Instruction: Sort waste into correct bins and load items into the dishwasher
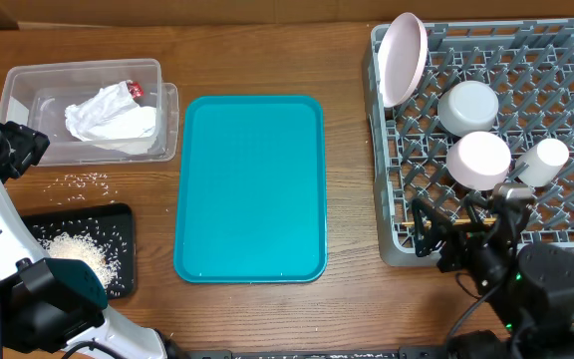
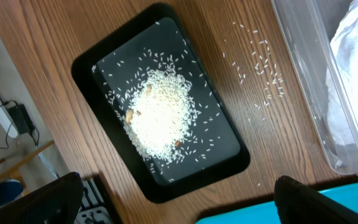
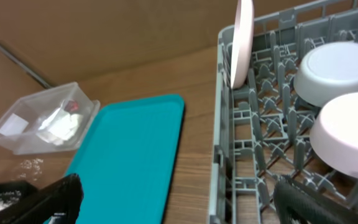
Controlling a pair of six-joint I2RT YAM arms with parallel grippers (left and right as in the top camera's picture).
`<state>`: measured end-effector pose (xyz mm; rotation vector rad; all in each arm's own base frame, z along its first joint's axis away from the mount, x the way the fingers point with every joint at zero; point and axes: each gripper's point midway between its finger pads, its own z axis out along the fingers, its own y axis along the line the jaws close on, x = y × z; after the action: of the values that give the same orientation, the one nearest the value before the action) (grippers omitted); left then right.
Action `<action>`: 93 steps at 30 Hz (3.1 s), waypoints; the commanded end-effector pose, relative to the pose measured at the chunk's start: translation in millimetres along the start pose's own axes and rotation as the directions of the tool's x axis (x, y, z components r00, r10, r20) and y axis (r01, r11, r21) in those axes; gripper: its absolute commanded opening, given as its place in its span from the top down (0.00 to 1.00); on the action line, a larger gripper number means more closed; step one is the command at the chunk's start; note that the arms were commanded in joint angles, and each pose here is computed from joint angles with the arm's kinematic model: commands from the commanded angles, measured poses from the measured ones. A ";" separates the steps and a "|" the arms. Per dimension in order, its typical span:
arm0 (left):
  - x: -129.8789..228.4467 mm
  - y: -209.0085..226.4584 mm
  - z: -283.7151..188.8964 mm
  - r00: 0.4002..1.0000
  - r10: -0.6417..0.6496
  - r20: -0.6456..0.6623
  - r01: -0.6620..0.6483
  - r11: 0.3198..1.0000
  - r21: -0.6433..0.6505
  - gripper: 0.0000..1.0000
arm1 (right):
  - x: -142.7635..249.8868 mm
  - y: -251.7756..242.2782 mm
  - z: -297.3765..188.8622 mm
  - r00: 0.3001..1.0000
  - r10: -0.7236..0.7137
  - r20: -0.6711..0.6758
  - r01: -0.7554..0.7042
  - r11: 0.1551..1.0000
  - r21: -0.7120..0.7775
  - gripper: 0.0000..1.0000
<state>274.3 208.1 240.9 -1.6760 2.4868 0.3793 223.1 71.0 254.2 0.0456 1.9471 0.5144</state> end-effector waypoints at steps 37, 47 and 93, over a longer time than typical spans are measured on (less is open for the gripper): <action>-1.6 4.2 -6.8 1.000 -0.007 0.022 0.007 1.000 0.004 0.00 | 43.0 -110.1 22.1 0.909 -0.184 0.375 0.073 0.954 0.292 0.00; -1.6 4.3 -6.8 1.000 -0.007 0.023 0.007 1.000 0.004 0.00 | 42.6 -107.2 22.7 0.905 -0.209 0.370 0.101 0.952 0.290 0.00; 20.0 1.7 -14.8 0.997 0.071 -0.009 -0.070 0.995 0.068 0.00 | 42.6 -107.2 22.8 0.905 -0.209 0.370 0.101 0.952 0.290 0.00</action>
<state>273.6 201.5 239.1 -1.6168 2.5455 0.3434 246.3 -6.6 171.0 0.1507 1.5946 0.1259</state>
